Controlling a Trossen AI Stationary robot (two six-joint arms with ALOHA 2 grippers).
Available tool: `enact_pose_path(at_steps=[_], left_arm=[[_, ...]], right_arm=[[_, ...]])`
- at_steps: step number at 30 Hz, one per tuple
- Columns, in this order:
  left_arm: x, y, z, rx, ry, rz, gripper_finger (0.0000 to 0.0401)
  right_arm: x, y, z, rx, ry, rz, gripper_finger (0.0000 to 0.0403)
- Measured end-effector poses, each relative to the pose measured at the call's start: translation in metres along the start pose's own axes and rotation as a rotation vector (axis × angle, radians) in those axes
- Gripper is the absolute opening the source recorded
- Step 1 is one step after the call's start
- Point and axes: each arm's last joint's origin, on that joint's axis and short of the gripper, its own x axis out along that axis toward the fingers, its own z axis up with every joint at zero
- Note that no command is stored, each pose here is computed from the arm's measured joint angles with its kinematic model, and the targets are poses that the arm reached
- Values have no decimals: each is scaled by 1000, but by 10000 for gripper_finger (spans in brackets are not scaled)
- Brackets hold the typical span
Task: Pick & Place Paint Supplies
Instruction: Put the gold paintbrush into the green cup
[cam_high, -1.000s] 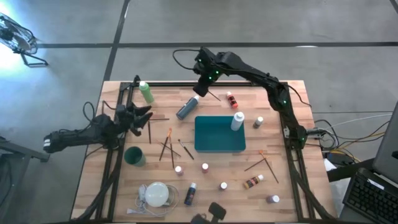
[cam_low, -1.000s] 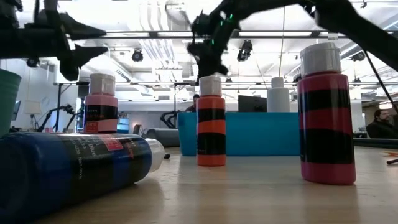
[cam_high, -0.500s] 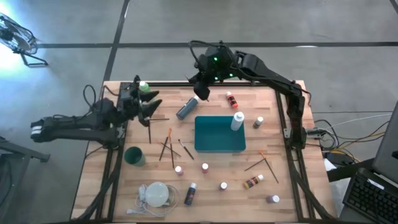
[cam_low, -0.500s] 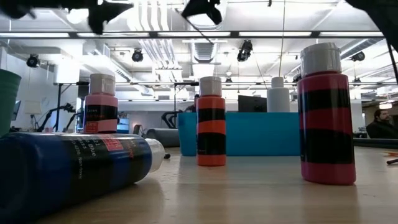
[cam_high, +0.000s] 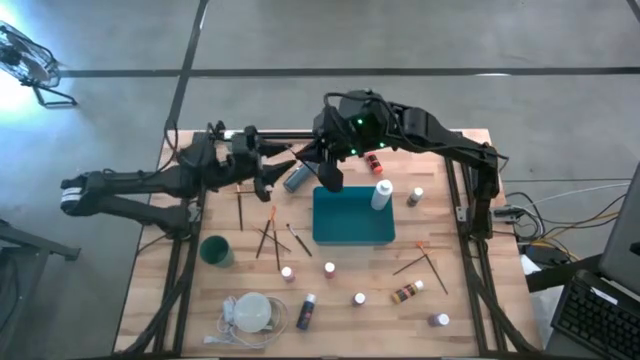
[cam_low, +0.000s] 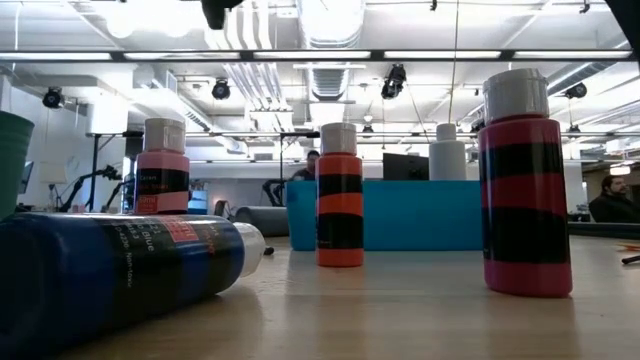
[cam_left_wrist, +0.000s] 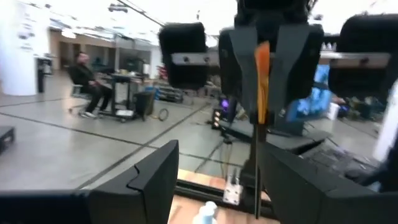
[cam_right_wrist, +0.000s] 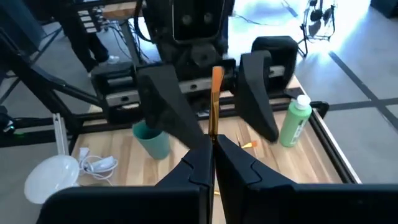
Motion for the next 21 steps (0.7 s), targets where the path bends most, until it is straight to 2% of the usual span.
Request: enact_pose_path(at_steps=[4,21], left_arm=[[4,-3,15,11,-50,-33,225],[5,-6,26,10,-96,-105,225]], right_arm=[[-2,3,2,-4,-15,6,8],[-2,3,1,-11,-14,9,8]])
